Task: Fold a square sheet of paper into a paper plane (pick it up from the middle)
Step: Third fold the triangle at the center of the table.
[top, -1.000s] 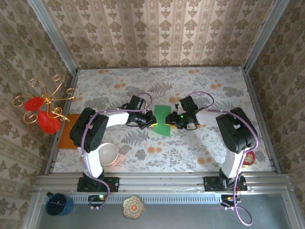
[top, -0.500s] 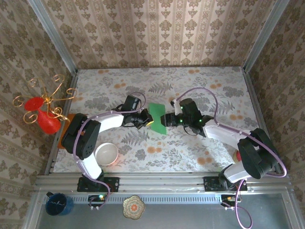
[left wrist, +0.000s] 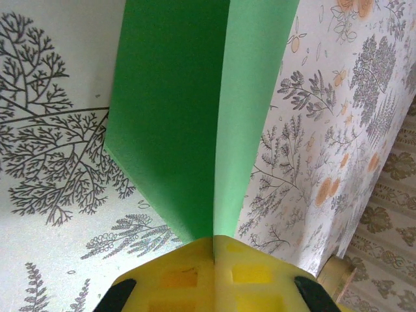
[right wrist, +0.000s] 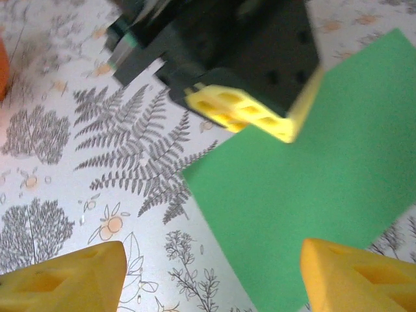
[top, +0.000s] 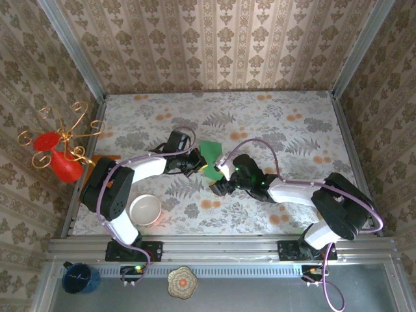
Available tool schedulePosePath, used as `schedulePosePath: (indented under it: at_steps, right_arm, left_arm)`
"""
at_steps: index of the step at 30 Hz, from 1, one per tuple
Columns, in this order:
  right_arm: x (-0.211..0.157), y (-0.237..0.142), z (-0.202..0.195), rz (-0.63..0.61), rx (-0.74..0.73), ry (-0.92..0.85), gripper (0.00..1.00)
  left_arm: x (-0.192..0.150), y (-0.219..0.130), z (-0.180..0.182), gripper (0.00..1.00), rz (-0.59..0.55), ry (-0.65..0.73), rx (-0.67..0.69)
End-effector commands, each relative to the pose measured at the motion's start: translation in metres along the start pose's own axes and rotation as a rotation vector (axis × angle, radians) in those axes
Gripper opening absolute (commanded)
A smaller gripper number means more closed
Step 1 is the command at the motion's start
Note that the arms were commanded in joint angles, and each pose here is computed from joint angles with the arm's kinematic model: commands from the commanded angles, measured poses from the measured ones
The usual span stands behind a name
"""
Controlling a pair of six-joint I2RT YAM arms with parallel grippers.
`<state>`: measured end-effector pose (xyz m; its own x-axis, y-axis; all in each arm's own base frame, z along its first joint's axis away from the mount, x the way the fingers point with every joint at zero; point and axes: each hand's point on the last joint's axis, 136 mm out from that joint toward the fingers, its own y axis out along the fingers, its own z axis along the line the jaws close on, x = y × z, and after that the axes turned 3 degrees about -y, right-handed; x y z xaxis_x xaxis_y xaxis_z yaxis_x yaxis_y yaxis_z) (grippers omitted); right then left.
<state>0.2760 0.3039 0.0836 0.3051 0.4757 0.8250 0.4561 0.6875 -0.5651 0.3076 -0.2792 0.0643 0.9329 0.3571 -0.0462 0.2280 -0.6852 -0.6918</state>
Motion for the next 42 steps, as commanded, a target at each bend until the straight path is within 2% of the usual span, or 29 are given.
schedulePosePath:
  at_steps: [1, 4, 7, 10, 16, 42]
  right_arm:
    - [0.009, 0.008, 0.006, -0.041, 0.02, -0.14, 0.71]
    - [0.005, 0.018, 0.008, -0.032, 0.03, -0.173, 0.67]
    - [0.0, 0.025, -0.002, -0.037, -0.023, -0.189, 0.62]
    - [0.001, 0.028, -0.012, -0.064, -0.085, -0.198, 0.6]
    - [0.008, 0.035, -0.016, -0.077, -0.102, -0.221, 0.56]
    - [0.023, 0.022, -0.015, -0.129, -0.107, -0.208, 0.31]
  left_arm:
    - [0.003, -0.005, -0.004, 0.03, -0.013, -0.018, -0.006]
    - [0.002, -0.005, -0.004, 0.03, -0.01, -0.019, -0.006]
    - [0.001, -0.003, -0.004, 0.03, -0.005, -0.021, -0.004]
    - [-0.001, -0.003, -0.003, 0.04, -0.001, -0.021, -0.001]
    - [-0.002, -0.001, -0.002, 0.04, 0.005, -0.021, 0.001]
    - [-0.005, 0.004, 0.002, 0.05, 0.016, -0.027, 0.012]
